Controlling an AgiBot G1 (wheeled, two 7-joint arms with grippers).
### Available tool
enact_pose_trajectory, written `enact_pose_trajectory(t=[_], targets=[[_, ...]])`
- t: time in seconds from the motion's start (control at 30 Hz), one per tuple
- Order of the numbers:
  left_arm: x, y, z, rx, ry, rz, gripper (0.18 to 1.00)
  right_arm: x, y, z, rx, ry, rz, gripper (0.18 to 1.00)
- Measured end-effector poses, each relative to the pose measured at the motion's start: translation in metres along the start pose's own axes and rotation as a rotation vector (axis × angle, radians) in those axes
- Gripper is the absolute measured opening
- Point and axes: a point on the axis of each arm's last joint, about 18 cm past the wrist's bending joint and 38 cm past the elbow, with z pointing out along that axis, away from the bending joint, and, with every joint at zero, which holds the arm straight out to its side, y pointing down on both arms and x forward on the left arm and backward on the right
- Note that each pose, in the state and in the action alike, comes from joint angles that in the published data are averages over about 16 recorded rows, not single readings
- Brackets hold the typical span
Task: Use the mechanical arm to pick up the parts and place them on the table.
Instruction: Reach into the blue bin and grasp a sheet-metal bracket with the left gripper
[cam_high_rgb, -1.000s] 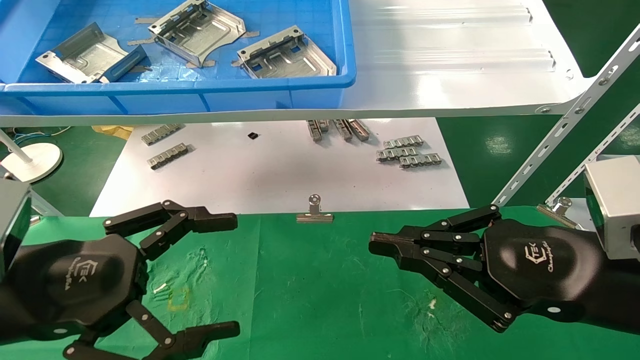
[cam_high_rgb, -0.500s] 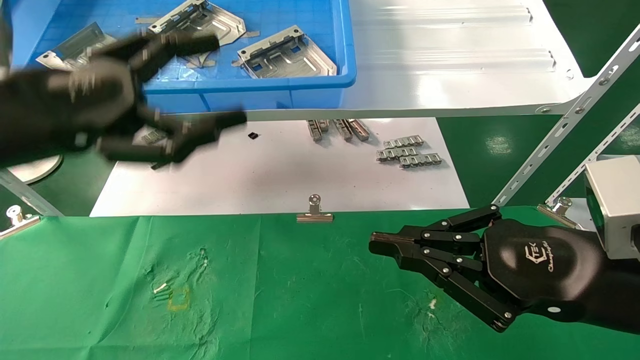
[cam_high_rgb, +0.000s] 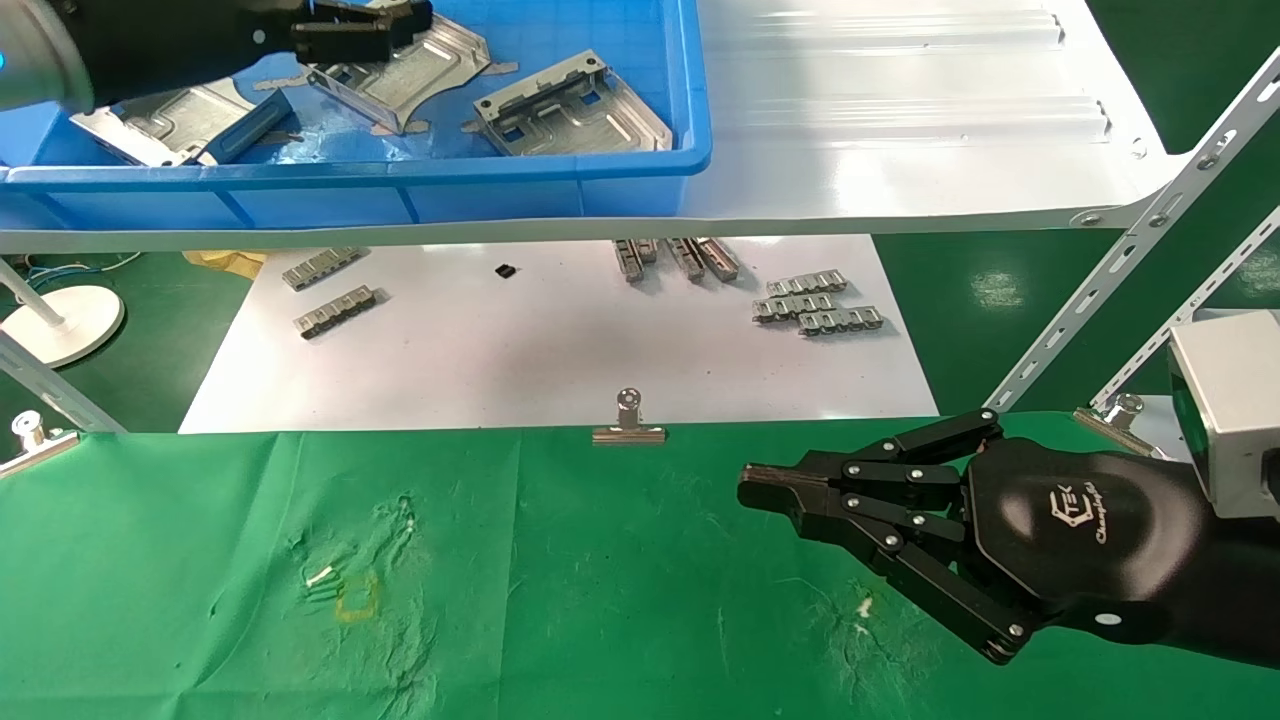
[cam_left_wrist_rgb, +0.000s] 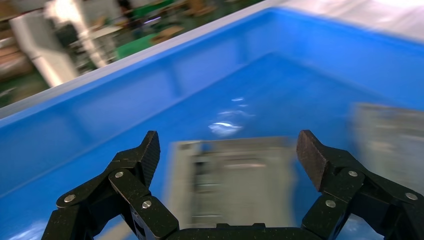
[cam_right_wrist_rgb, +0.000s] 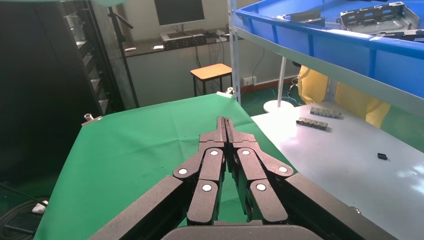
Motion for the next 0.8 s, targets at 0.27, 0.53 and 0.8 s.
enact_pose_trajectory(t=[0.27, 0.53, 0.8], targets=[[-0.016, 0.008, 0.021, -0.085, -0.128, -0.024, 0.996, 0.000, 0.000, 0.000, 0.000, 0.000, 0.000, 0.192], [-0.018, 0.013, 0.026, -0.131, -0.152, -0.036, 0.964, 0.000, 0.000, 0.000, 0.000, 0.000, 0.000, 0.197], [-0.017, 0.013, 0.027, -0.154, -0.151, -0.026, 0.881, 0.000, 0.000, 0.000, 0.000, 0.000, 0.000, 0.243]])
